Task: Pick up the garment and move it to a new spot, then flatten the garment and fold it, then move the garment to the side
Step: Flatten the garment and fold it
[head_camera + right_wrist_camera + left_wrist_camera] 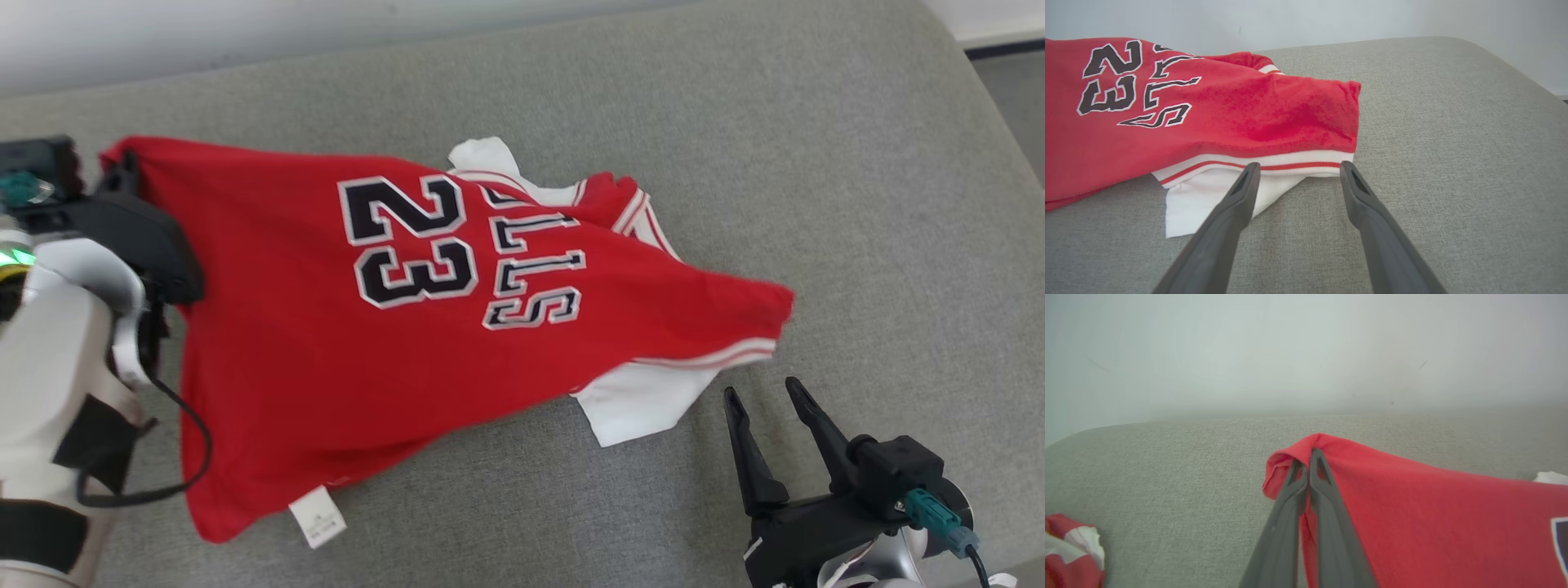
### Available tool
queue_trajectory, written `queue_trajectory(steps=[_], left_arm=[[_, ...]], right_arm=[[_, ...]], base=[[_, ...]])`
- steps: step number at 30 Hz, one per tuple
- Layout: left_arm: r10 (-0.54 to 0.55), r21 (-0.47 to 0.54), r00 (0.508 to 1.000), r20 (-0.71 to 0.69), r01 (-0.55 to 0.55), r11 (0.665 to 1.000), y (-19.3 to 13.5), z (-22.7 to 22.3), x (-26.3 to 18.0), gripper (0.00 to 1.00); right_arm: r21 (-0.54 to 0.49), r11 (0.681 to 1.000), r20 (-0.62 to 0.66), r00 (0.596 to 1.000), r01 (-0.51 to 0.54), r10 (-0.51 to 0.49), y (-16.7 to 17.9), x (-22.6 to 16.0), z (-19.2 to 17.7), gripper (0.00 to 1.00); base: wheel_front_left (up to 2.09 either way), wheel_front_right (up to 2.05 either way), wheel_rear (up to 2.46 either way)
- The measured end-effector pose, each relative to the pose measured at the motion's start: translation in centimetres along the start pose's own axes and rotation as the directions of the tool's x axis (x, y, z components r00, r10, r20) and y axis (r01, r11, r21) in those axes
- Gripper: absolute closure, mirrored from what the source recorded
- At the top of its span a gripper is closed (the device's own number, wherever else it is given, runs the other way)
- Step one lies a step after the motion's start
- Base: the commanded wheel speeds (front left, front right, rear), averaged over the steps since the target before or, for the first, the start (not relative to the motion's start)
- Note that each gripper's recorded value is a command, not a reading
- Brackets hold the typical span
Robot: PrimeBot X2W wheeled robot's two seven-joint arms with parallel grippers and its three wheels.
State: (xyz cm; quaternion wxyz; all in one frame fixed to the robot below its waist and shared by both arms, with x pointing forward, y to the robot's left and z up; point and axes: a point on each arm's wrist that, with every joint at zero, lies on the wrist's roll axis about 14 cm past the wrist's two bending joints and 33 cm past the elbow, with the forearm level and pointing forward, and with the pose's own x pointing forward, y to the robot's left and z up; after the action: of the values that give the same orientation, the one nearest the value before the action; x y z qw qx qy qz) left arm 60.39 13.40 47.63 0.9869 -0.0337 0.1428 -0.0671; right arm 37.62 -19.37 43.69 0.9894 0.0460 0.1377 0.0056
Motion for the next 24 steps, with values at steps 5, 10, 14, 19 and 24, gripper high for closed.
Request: queue_trajectory(steps=[5, 10, 14, 19, 24], left_arm=[[0.035, 0.037, 0.999, 0.034, -0.036, 0.999, 1.6, 0.3, 1.8, 1.00], [0.031, 0.059, 0.995, 0.093, -0.037, 0.998, 1.4, 0.8, 3.0, 1.00], [0.023, 0.066, 0.989, 0.146, -0.033, 0.997, 0.9, 1.4, 3.2, 0.00], [-0.007, 0.076, 0.982, 0.188, -0.007, 0.997, 0.4, 2.2, 2.1, 0.00], [-0.050, 0.051, 0.975, 0.216, 0.040, 0.998, 0.1, 2.4, 0.1, 0.00]], right_arm=[[-0.004, 1.000, -0.025, 1.000, 0.004, -0.004, -0.1, 0.5, -0.7, 0.00], [-0.005, 1.000, -0.050, 0.999, 0.017, -0.017, -0.5, 0.5, -1.5, 0.00], [-0.008, 1.000, -0.043, 0.999, 0.011, -0.012, -0.4, 0.9, -1.3, 0.00], [-0.004, 1.000, -0.026, 1.000, -0.008, 0.008, 0.2, 1.1, -0.9, 0.00], [0.006, 1.000, -0.001, 1.000, -0.025, 0.025, 0.7, 1.3, -0.2, 0.00]], base=[[0.00, 0.00, 0.00], [0.00, 0.00, 0.00], [0.00, 0.00, 0.00], [0.00, 0.00, 0.00], [0.00, 0.00, 0.00]])
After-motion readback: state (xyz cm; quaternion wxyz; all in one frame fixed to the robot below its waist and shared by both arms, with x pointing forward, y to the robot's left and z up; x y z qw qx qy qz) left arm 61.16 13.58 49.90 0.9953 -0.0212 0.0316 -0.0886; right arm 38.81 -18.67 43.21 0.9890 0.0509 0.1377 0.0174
